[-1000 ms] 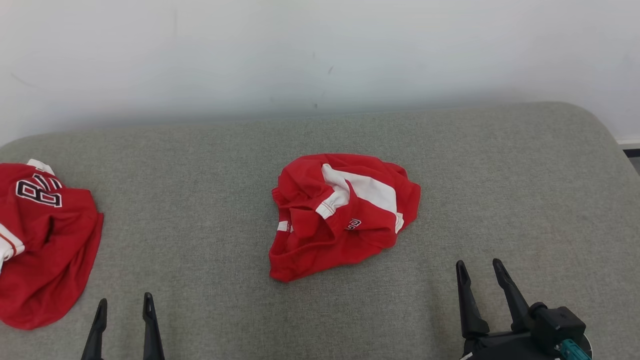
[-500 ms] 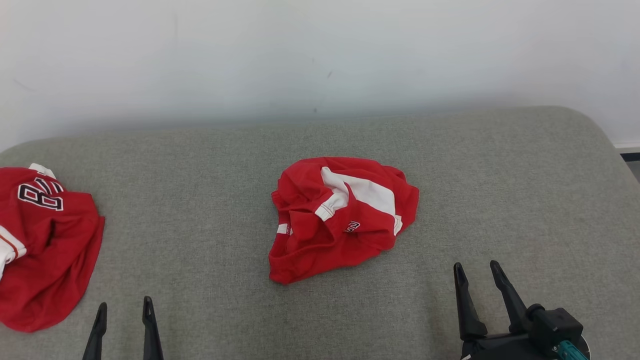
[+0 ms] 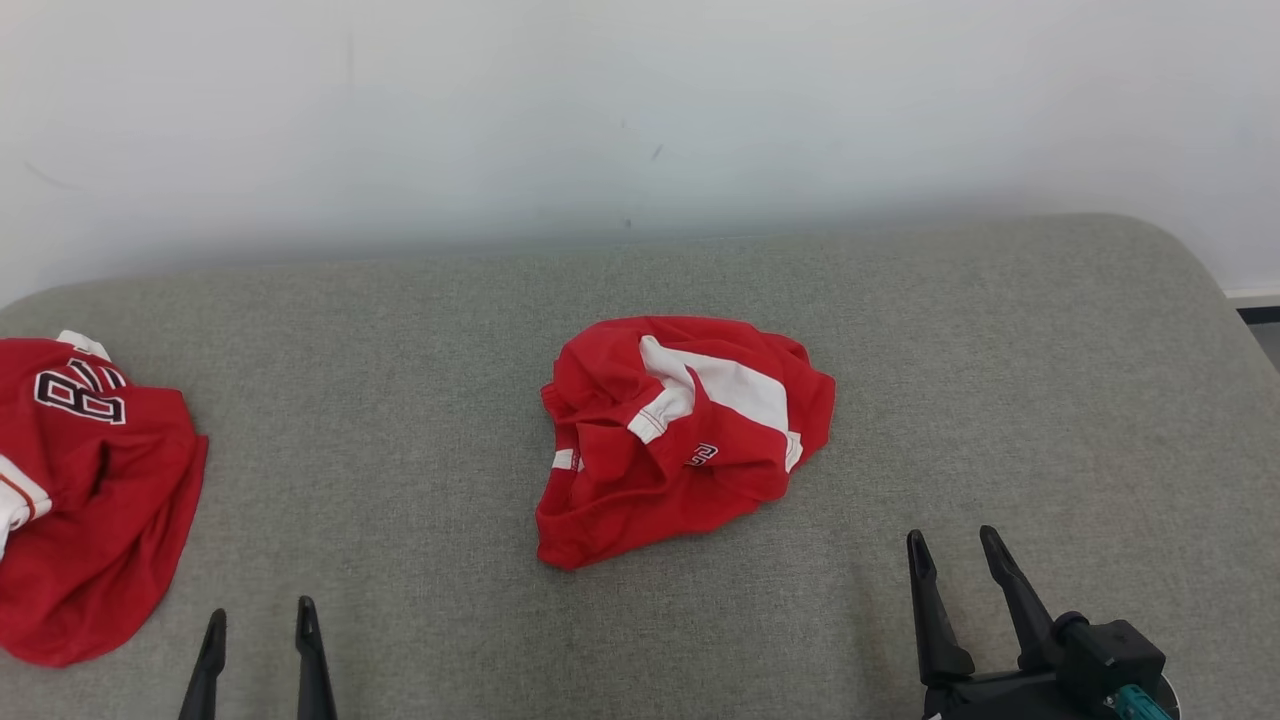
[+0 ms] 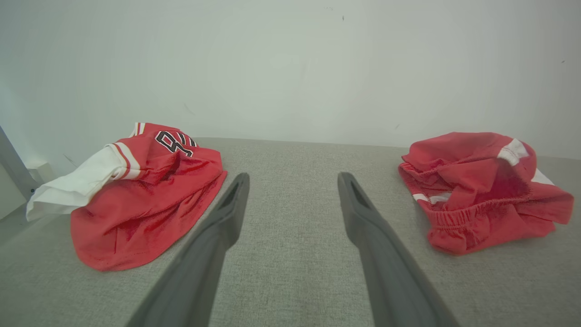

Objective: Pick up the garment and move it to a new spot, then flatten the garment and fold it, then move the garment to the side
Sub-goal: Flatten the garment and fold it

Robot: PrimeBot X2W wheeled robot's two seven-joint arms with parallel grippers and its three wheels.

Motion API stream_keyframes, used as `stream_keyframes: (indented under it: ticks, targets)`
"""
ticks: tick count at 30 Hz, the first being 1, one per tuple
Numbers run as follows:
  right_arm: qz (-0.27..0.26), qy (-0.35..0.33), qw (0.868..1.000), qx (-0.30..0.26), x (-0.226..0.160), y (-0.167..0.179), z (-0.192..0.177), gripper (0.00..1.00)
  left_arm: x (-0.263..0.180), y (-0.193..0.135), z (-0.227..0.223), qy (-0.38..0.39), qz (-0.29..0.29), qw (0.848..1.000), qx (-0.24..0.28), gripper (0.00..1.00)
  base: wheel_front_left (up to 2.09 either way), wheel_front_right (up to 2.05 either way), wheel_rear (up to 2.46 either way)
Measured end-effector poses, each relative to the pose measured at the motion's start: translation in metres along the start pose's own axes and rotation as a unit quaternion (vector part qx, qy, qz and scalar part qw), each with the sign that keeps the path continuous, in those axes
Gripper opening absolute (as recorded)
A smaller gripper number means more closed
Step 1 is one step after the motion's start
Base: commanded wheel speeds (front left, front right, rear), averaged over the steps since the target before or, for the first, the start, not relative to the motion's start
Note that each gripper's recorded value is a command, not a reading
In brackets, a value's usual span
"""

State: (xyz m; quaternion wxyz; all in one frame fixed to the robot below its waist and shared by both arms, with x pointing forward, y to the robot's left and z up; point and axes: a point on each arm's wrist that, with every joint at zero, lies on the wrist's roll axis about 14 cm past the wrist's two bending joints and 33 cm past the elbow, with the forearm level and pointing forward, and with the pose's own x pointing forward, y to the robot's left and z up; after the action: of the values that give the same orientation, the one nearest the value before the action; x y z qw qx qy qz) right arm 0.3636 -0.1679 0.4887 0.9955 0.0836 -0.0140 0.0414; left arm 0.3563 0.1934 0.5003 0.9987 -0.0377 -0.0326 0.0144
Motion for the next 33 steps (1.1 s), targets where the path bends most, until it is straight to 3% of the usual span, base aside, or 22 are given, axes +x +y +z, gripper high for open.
stream_keyframes:
  ticks: [5,14,19,33]
  targets:
    - [0.000,0.003,1.000,0.000,0.001,0.000,-0.002,1.00,0.008,-0.013,-0.004,0.004,-0.019,1.000,-0.015,1.00,0.00,0.00,0.00]
    - [0.000,0.004,1.000,0.005,0.007,0.000,-0.003,1.00,0.048,-0.068,0.003,-0.007,-0.112,0.993,-0.036,1.00,0.00,0.00,0.00]
    - [-0.018,-0.003,1.000,0.013,0.008,-0.011,0.002,1.00,0.072,-0.115,0.003,-0.005,-0.177,0.983,-0.050,1.00,0.00,0.00,0.00]
    - [-0.084,0.003,0.996,0.020,-0.006,-0.051,-0.001,1.00,0.084,-0.196,-0.039,0.061,-0.281,0.955,-0.074,1.00,0.00,0.00,0.00]
